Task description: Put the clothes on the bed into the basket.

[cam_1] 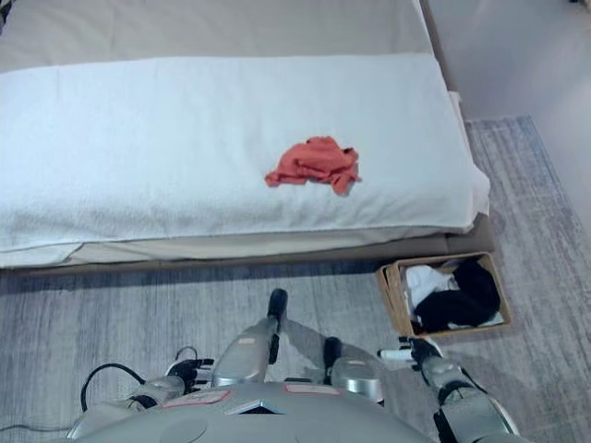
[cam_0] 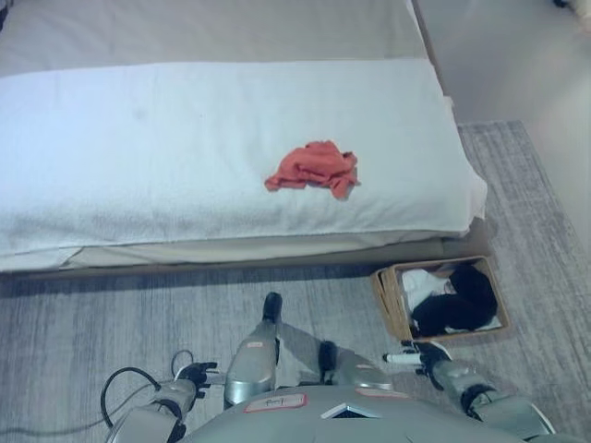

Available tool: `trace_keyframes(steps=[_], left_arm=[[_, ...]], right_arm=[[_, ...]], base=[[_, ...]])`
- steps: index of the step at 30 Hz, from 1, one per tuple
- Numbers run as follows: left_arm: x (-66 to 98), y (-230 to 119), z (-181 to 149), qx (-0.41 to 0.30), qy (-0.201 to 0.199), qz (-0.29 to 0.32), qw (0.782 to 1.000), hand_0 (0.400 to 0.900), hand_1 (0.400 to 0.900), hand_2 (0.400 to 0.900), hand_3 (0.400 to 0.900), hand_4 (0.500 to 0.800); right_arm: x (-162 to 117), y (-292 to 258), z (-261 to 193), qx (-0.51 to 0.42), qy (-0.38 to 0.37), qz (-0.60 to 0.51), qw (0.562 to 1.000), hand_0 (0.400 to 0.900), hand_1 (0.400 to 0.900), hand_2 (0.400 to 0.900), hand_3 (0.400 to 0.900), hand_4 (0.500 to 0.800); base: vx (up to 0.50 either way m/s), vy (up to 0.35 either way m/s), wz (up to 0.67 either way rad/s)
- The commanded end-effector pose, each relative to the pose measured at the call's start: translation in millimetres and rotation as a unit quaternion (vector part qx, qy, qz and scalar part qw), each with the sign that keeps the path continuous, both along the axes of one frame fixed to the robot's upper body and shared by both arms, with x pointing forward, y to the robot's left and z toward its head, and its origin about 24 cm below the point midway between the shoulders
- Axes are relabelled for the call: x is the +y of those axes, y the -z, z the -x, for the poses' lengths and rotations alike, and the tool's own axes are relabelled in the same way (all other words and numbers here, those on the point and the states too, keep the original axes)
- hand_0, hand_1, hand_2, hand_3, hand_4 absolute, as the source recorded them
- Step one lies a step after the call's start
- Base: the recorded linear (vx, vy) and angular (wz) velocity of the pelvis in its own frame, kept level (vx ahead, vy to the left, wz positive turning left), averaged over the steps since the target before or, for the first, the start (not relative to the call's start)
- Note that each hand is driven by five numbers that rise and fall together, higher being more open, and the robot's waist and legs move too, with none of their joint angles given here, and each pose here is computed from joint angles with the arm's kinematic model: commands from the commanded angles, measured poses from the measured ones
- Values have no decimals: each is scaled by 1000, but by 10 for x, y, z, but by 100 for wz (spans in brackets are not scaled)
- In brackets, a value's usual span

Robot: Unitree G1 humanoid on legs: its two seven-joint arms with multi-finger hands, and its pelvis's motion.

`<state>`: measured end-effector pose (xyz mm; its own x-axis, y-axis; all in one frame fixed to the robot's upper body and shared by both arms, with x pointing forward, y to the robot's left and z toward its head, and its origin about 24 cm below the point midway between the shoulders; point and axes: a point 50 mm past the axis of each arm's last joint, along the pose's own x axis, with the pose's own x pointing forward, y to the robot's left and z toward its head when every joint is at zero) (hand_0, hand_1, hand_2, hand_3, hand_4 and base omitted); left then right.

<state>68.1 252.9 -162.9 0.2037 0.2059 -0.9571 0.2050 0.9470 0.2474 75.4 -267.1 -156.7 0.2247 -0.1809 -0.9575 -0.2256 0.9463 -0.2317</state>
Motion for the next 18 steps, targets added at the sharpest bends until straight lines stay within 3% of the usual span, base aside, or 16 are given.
trace_keyframes(steps=[1, 6, 10, 18], left_arm=[[254, -125, -230, -33, 7, -34, 999, 900, 900, 900, 900, 800], [291, -159, -310, -44, 10, -38, 998, 900, 900, 900, 900, 800], [351, -198, -381, -53, 5, -46, 998, 900, 900, 900, 900, 800], [348, -194, -380, -49, 2, -49, 998, 900, 900, 900, 900, 800]], right_arm=[[-22, -40, -134, -26, -6, -4, 1000, 900, 900, 900, 900, 800], [33, -56, -264, -40, -19, -14, 999, 900, 900, 900, 900, 800], [29, -73, -325, -50, -20, -11, 998, 900, 900, 900, 900, 800], [-90, -220, -642, -97, -30, 12, 995, 900, 900, 900, 900, 800]], base=[[266, 194, -32], [236, 193, -12], [261, 126, 24], [250, -72, 36]])
